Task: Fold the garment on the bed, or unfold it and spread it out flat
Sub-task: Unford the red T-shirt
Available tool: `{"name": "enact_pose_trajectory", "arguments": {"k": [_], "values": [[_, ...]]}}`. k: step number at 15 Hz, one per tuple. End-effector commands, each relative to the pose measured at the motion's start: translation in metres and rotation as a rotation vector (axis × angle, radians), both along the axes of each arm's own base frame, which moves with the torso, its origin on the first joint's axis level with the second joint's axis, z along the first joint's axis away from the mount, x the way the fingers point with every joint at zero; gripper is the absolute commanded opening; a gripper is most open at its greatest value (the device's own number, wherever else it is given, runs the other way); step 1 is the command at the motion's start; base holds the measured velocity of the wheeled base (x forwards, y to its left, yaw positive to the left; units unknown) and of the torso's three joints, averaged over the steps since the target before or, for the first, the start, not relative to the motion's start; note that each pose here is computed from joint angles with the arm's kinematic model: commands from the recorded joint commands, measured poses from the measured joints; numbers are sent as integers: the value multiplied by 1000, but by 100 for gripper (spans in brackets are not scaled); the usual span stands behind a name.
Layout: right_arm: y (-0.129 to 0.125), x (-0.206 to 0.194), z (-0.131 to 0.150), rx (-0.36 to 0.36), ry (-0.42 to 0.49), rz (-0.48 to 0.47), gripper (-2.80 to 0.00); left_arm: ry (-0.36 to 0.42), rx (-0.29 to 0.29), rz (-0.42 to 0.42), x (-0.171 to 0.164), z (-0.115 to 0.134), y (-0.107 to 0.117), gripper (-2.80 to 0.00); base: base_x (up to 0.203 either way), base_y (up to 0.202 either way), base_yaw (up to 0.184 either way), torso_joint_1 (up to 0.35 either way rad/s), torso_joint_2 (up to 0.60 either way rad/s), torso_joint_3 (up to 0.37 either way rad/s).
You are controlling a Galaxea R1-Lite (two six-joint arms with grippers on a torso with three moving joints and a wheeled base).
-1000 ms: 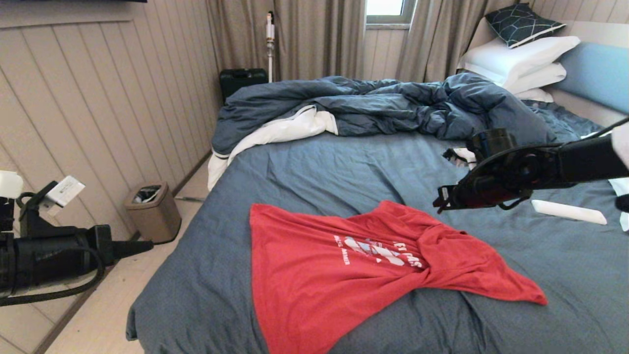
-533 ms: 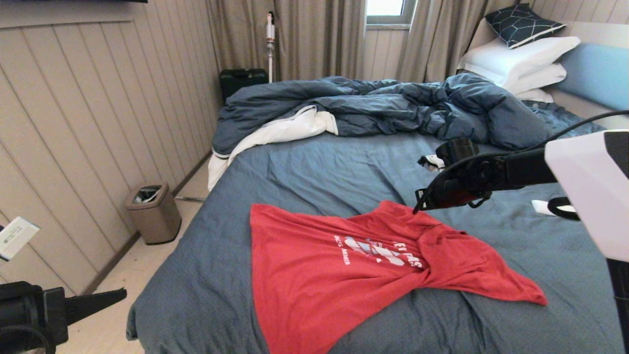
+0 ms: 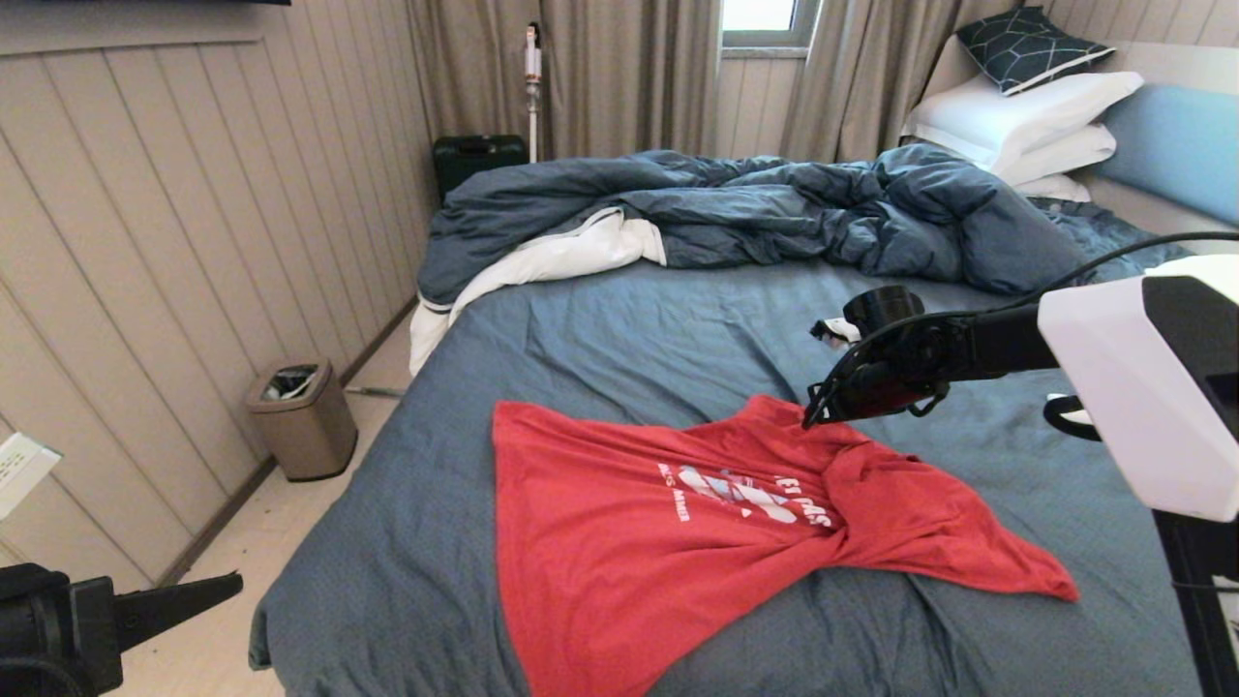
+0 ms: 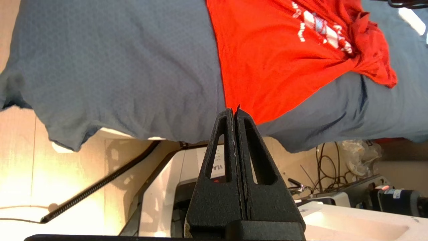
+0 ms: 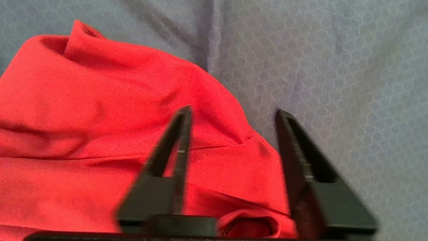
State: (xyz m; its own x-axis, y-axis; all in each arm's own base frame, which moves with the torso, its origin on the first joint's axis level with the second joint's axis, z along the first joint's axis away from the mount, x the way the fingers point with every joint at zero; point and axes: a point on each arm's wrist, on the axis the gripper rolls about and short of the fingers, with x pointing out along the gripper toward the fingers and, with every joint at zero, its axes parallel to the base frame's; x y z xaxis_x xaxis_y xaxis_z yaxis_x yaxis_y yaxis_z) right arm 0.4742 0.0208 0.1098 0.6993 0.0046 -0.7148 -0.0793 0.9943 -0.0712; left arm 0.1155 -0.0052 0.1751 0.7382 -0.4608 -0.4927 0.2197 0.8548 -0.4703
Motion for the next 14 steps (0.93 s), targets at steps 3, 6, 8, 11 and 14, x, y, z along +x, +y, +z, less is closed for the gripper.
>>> {"name": "enact_pose_trajectory", "arguments": {"k": [3,6,8,11,14], "values": [[3,-3,-8,3,29,9,0,10,-3,-3,1,-2,0,-280,0,0,0,0,0,0],[10,1,-24,-1,62,24,0,15,-5,-7,1,-3,0,-280,0,0,0,0,0,0],[11,4,-29,-4,65,25,-280,20,-5,-7,1,-4,0,-280,0,0,0,0,0,0],[8,7,-26,-2,48,14,-280,31,-7,-9,3,-5,0,-280,0,0,0,0,0,0],[5,13,-16,1,3,5,-280,30,21,25,-7,-13,0,-280,0,0,0,0,0,0]]}}
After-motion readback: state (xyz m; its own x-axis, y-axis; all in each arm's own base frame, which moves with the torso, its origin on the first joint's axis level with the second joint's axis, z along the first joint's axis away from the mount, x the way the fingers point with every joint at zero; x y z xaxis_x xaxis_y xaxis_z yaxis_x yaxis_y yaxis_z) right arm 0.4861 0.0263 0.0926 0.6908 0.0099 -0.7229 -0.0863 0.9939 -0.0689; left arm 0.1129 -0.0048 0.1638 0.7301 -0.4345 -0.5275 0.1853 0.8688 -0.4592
